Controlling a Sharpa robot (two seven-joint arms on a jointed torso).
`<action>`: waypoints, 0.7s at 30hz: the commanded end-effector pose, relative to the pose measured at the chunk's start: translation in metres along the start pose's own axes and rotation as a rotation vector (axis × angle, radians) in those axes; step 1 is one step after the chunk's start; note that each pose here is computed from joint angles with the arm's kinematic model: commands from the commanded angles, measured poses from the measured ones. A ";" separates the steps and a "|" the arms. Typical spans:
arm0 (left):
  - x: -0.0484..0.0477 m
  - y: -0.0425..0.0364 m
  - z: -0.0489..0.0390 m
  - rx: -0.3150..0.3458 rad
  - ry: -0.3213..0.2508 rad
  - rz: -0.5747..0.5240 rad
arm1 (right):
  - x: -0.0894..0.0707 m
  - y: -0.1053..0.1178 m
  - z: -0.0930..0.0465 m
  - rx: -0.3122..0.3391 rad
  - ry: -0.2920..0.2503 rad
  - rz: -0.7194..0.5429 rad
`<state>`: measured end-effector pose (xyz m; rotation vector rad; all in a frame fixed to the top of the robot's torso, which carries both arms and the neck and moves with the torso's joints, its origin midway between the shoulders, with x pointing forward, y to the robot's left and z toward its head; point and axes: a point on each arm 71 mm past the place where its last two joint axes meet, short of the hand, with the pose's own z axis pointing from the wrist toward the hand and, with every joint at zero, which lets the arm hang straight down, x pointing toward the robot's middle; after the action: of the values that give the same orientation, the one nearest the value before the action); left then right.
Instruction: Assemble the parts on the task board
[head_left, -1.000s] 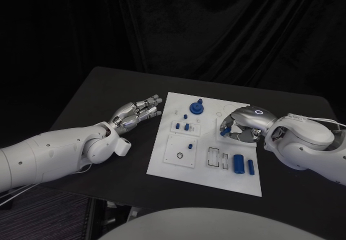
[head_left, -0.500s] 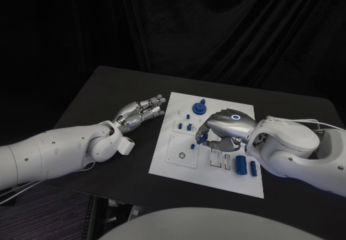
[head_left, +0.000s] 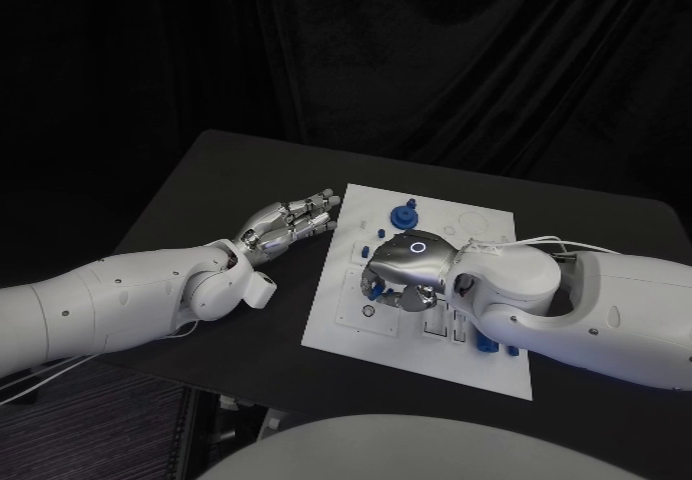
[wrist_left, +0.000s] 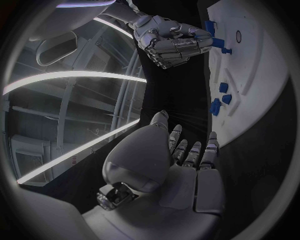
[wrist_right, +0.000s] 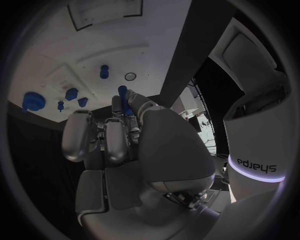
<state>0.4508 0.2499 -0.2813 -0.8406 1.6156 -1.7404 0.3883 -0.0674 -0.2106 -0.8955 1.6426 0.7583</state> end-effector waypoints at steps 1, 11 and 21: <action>0.0024 -0.0023 0.0012 0.041 0.011 -0.016 | 0.005 0.002 0.004 -0.015 0.032 -0.039; 0.0041 -0.0019 0.0030 0.041 0.016 -0.019 | 0.011 0.007 0.013 -0.035 0.047 -0.034; 0.0051 -0.0017 0.0040 0.042 0.019 -0.020 | 0.014 0.008 0.014 -0.032 0.054 -0.031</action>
<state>0.4516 0.2451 -0.2817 -0.8370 1.6195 -1.7524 0.3875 -0.0547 -0.2254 -0.9519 1.6607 0.7539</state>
